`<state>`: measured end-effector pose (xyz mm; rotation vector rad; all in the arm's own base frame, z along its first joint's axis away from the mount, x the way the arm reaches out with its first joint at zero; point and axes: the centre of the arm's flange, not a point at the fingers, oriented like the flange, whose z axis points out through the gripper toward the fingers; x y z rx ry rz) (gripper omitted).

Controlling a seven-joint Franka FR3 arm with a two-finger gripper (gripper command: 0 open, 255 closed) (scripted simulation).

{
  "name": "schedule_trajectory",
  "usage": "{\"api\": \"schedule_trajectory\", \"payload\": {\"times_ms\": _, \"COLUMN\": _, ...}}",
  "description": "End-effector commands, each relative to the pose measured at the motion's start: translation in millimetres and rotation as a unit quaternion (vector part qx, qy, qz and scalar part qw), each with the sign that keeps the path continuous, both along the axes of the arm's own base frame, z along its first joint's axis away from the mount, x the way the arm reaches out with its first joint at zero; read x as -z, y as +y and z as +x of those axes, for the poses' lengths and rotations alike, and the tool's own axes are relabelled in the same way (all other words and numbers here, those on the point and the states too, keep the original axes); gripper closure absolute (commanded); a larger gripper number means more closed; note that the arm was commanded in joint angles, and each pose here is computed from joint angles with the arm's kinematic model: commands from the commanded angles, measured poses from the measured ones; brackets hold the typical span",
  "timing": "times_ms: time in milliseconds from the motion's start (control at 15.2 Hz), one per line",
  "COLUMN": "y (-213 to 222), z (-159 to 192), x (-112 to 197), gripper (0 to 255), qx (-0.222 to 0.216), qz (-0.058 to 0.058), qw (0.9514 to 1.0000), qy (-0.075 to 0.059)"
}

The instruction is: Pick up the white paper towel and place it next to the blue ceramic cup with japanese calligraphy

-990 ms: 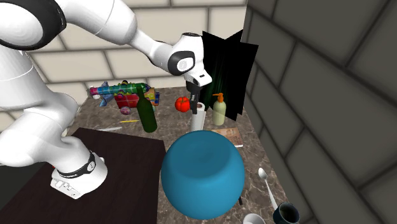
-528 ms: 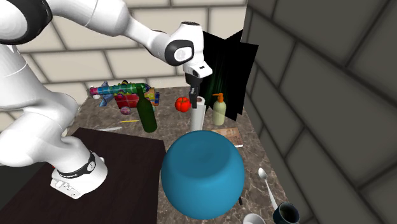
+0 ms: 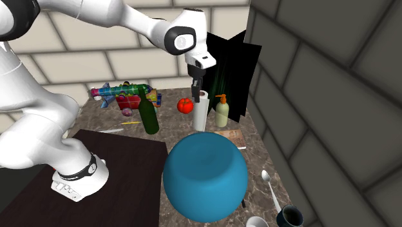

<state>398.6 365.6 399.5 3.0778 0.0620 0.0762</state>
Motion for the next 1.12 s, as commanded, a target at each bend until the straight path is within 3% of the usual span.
{"api": "schedule_trajectory", "payload": {"times_ms": 0, "y": 0.0, "z": -1.0, "x": -10.8, "gripper": 255, "qx": 0.000, "qz": 0.000, "qw": 1.0000, "qy": 0.000}}
{"api": "schedule_trajectory", "payload": {"times_ms": 1056, "y": 0.0, "z": -1.0, "x": -95.3, "gripper": 255, "qx": 0.000, "qz": 0.000, "qw": 1.0000, "qy": 0.000}}
